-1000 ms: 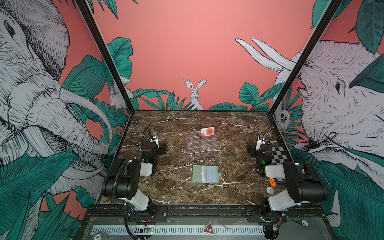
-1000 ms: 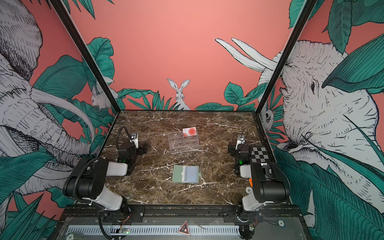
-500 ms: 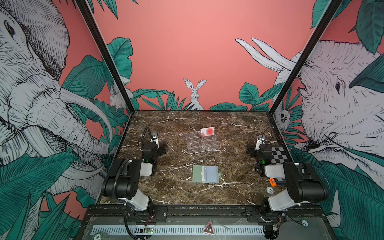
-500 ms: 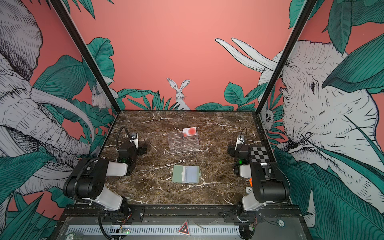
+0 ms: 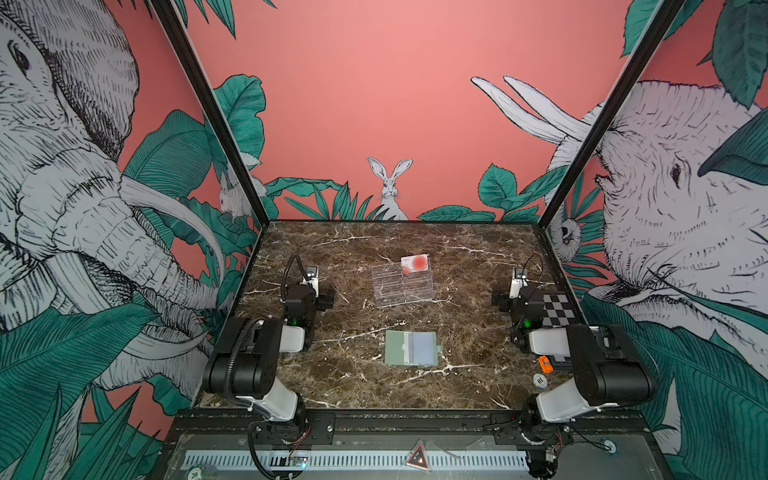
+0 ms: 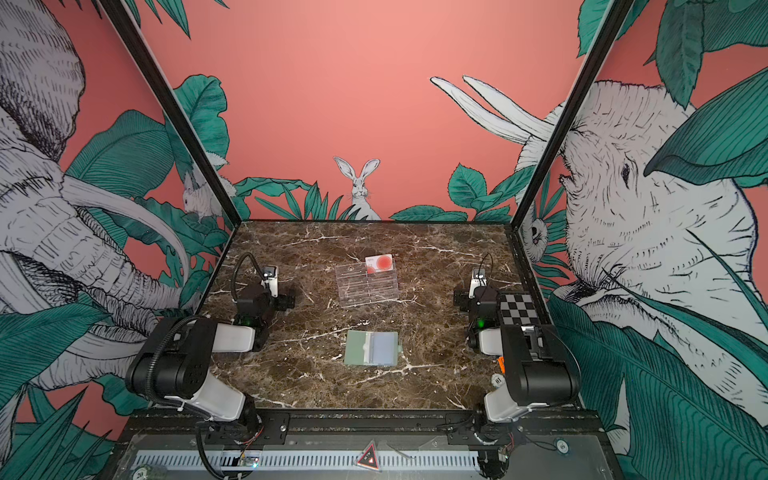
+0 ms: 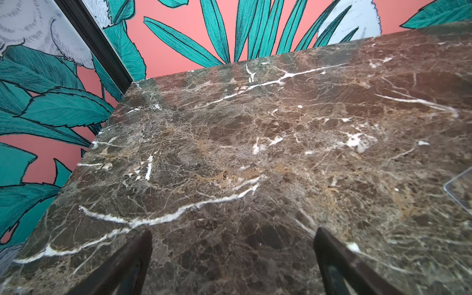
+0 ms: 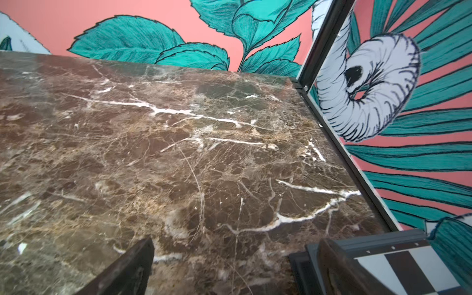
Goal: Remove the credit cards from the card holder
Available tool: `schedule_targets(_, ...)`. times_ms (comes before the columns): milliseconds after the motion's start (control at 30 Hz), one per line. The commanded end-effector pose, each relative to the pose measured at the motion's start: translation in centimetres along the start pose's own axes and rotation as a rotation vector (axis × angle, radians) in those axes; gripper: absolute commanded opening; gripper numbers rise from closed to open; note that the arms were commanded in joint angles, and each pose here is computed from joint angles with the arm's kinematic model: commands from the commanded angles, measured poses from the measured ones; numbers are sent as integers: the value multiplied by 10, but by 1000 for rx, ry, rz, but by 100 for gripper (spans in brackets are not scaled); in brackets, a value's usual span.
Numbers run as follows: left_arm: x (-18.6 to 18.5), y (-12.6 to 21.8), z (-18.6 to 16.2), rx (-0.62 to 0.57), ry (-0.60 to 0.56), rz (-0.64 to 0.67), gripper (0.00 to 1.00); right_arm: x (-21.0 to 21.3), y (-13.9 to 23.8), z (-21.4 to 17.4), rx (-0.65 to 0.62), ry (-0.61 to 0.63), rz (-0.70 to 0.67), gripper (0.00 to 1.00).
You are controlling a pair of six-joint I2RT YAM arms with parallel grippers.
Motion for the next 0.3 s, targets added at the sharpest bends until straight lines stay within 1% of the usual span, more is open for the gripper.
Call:
schedule_targets(0,7,0,9,-20,9,22,99,-5,0,5,-14,-19,-37,98)
schedule_targets(267,6,0,9,-19,8,21,99,-5,-1,5,-10,-19,-36,98)
Point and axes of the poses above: each gripper's point midway between its finger pads, its own y axis back along the fingers, its own x axis along the line the jaws close on, z = x × y, the point moved 3 cm from there along y, back along the fingers, and after that the axes turned 4 degrees about -y, right-handed, at the moved point
